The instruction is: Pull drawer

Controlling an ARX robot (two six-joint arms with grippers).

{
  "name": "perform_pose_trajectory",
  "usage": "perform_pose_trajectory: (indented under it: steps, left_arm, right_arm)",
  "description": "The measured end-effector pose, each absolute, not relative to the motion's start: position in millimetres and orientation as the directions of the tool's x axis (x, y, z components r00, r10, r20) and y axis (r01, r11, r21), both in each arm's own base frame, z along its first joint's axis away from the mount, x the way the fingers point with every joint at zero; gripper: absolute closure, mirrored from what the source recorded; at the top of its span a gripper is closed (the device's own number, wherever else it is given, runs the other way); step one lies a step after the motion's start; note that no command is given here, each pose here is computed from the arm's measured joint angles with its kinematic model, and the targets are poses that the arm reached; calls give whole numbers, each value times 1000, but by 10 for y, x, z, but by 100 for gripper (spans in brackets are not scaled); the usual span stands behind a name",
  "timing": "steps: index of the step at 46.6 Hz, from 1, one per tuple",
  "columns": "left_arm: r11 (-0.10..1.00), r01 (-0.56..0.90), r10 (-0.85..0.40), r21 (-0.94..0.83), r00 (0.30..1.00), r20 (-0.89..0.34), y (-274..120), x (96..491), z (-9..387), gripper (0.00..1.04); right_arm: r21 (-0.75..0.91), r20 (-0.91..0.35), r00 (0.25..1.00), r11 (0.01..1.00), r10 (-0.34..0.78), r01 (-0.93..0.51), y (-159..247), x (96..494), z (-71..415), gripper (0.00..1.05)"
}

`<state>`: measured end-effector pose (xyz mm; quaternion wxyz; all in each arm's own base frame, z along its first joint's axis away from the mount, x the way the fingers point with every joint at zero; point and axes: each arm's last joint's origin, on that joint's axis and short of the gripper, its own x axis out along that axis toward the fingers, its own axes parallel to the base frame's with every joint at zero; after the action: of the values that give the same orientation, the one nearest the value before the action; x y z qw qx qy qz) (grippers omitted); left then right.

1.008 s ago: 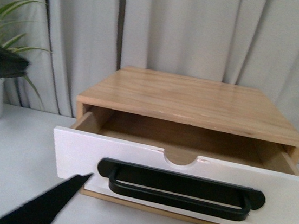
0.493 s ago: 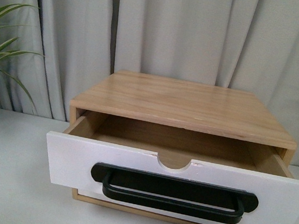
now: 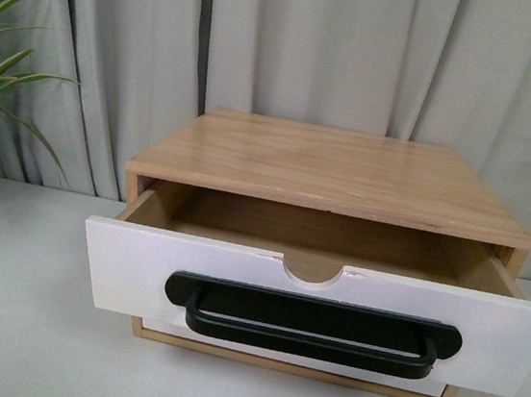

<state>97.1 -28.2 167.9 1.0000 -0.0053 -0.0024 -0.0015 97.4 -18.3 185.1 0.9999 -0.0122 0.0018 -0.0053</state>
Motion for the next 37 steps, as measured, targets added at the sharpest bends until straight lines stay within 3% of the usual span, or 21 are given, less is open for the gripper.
perform_pose_trajectory:
  steps: [9,13,14,37]
  left_arm:
    - [1000,12,-12,-9,1000,8,-154,972,1672,83]
    - [1000,13,-13,-11,1000,7,-118,973,1669,101]
    - [1000,21,-21,-8,1000,6,-105,973,1668,100]
    - [1000,1,-1,-5,1000,6,-3,973,1666,101]
  right_arm:
    - [-16,0,999,999,-40,40,-69,976,1783,81]
    - [-14,2,1000,1000,6,-6,-4,976,1762,100]
    - [-15,5,1000,1000,5,-5,-2,974,1747,104]
    - [-12,0,1000,1000,0,0,-2,975,1653,103]
